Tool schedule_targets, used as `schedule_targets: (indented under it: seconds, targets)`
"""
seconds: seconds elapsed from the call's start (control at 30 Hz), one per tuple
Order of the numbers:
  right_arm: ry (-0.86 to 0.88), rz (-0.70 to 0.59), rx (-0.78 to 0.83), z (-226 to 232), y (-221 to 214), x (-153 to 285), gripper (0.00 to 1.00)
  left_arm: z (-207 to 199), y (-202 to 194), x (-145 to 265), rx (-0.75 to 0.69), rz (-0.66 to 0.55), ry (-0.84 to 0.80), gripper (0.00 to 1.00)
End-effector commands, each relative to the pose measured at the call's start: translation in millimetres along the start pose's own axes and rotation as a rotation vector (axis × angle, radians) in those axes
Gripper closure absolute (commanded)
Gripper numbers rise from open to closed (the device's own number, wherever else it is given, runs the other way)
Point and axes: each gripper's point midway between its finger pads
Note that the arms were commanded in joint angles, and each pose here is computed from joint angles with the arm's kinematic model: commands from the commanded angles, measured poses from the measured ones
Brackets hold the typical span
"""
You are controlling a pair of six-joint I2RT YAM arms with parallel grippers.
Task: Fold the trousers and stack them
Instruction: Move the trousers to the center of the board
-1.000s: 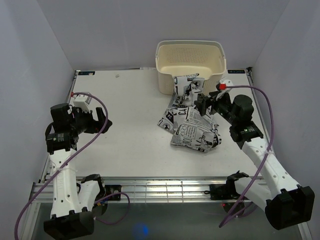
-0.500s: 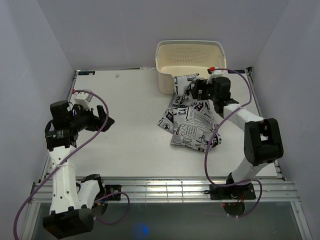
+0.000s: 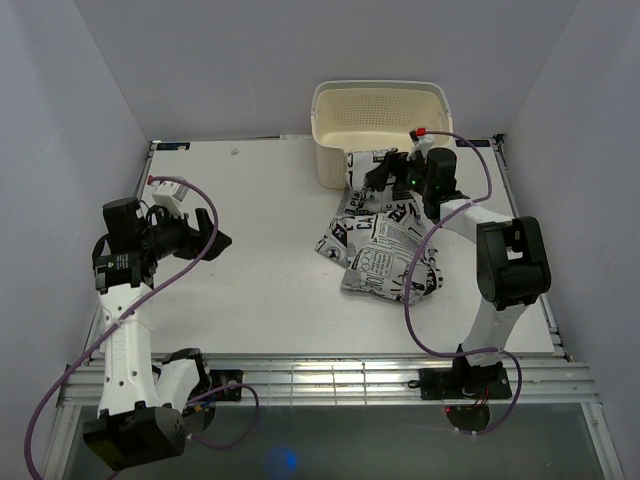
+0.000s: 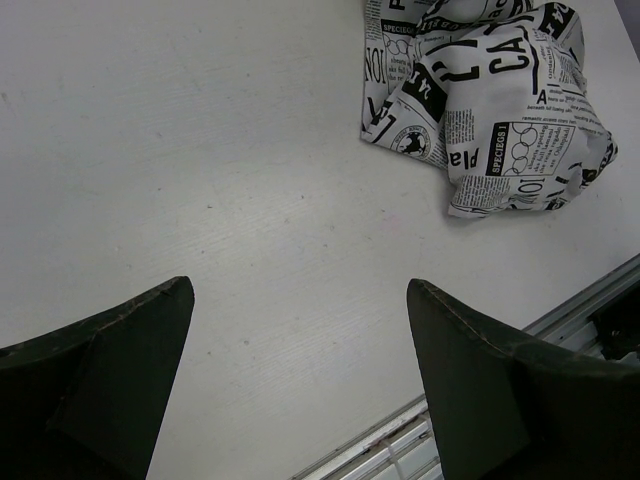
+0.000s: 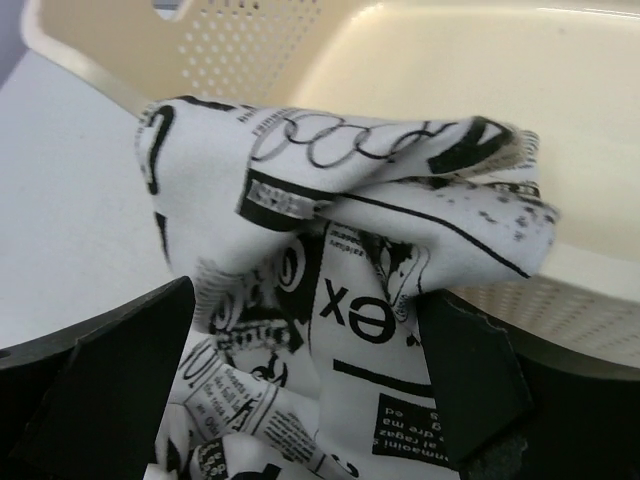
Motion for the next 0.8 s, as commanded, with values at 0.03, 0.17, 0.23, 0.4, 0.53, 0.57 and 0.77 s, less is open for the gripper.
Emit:
schedule_targets:
  seconds: [0.03, 0.17, 0.23, 0.4, 0.53, 0.57, 0.77]
  targets:
    - [0.211, -0.121, -0.025, 43.5, 47.3, 1.6, 0.03, -4.8, 0.1, -0.7, -0.017, -0.012, -0.037, 0.02]
    - [0.229, -0.117, -0.075, 44.9, 48.4, -5.0, 0.01, -3.6, -1.5, -2.6, -0.009, -0.007, -0.041, 0.02]
    - [0.222, -0.115, -0.093, 42.6, 46.8, -8.8, 0.00, -3.8, -2.1, -2.9, -0.007, -0.004, -0.042, 0.02]
    - [0.137, -0.089, -0.146, 24.0, 37.4, -23.1, 0.24, -0.8, -4.3, -4.3, -0.004, -0.001, -0.031, 0.02]
    - [0.165, -0.068, -0.165, 27.1, 40.4, -28.0, 0.70, -1.3, -5.0, -4.6, 0.002, 0.000, -0.036, 0.02]
    - [0.176, -0.079, -0.168, 30.0, 47.8, -27.4, 0.75, -2.1, -5.5, -4.6, 0.003, 0.000, -0.039, 0.02]
    - [0.244, -0.179, -0.126, 52.1, 110.3, 4.0, 0.92, -5.2, -3.5, -0.6, -0.006, -0.016, -0.038, 0.02]
Point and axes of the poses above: each gripper's point midway between its finger pads, its own x axis back along the fingers, its own z axis along the line the jaws close on, y = z × x, and after that the axes turned 5 degrees about x, right-handed
